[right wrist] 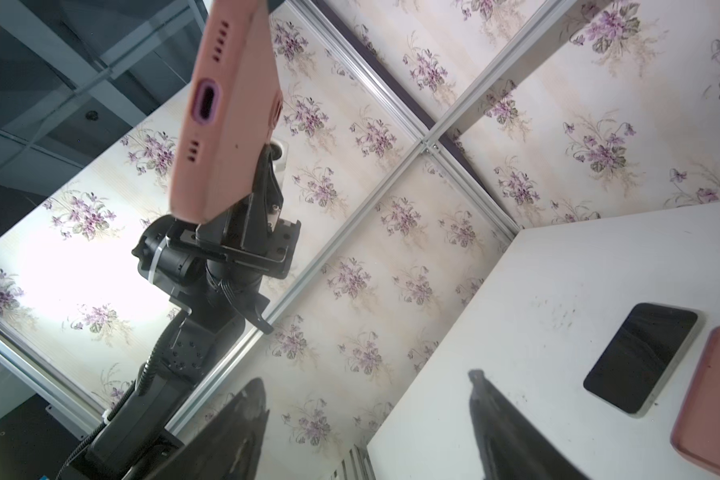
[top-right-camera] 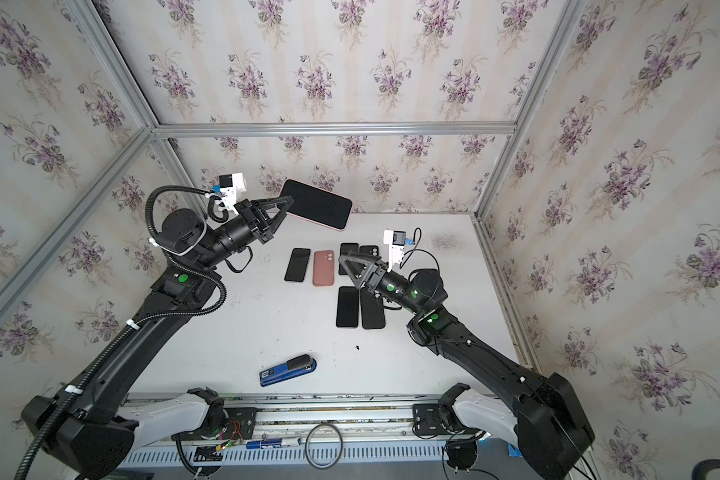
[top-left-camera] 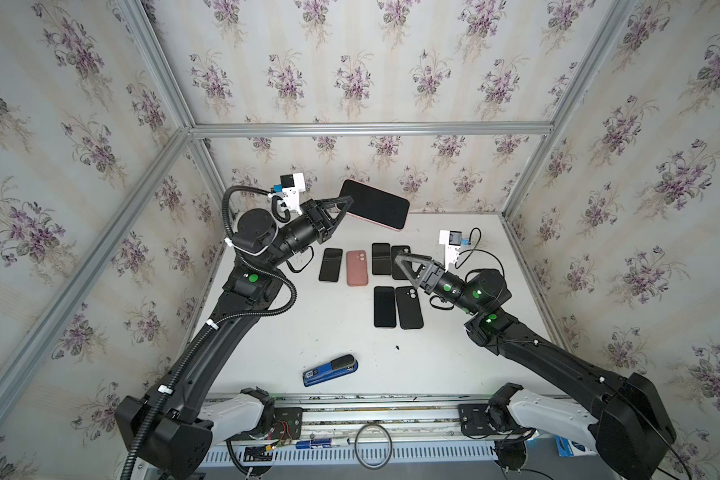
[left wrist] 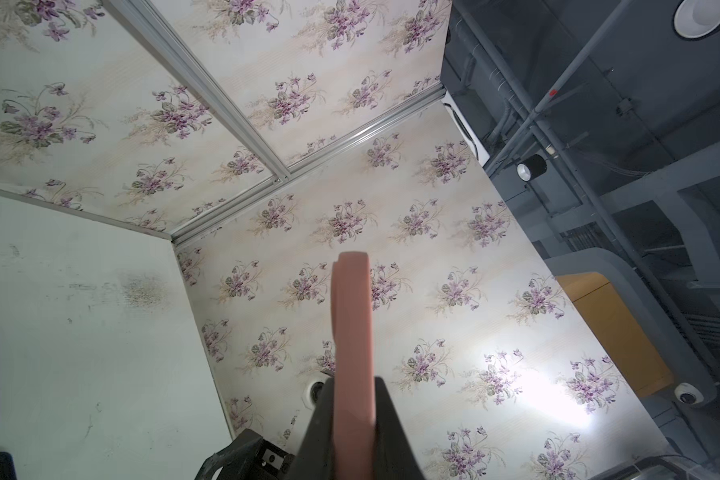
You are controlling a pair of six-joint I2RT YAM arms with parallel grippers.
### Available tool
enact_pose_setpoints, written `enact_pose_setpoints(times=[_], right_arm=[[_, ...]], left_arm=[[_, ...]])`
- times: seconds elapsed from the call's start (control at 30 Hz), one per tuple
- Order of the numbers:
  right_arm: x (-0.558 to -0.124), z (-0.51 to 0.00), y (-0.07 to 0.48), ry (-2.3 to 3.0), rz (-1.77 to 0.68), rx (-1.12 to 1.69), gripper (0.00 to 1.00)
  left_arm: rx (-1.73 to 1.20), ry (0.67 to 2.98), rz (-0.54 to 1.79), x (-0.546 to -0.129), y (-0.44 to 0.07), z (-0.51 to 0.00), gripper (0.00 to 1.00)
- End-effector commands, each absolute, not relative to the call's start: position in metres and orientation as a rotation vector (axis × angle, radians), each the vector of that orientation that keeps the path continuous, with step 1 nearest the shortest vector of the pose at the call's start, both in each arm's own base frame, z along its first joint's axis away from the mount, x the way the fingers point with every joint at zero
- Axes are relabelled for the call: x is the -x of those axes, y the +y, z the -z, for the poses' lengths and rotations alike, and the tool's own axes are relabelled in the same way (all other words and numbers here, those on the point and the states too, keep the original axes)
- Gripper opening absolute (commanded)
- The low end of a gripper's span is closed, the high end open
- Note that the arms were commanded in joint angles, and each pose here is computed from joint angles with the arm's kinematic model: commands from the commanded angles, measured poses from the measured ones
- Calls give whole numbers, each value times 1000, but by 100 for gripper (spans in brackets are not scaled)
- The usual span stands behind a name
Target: Take the phone out of the phone case
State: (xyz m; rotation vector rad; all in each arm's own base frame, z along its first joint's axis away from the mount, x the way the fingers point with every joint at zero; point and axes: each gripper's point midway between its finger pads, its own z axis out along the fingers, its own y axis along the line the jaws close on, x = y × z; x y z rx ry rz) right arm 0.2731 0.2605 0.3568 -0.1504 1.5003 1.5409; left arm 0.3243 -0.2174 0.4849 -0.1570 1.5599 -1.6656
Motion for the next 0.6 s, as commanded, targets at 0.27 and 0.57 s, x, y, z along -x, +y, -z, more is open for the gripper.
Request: enact_pose_setpoints(times=[0.27,0.57], right_arm=[[-249,-421,262,1253,-1679,261,74],[-265,-432,273,1220,-1739,251,63]], left_arm=[[168,1496,1693,-325,-214,-491,0],[157,1498,1719,-321,-218,-481,0]])
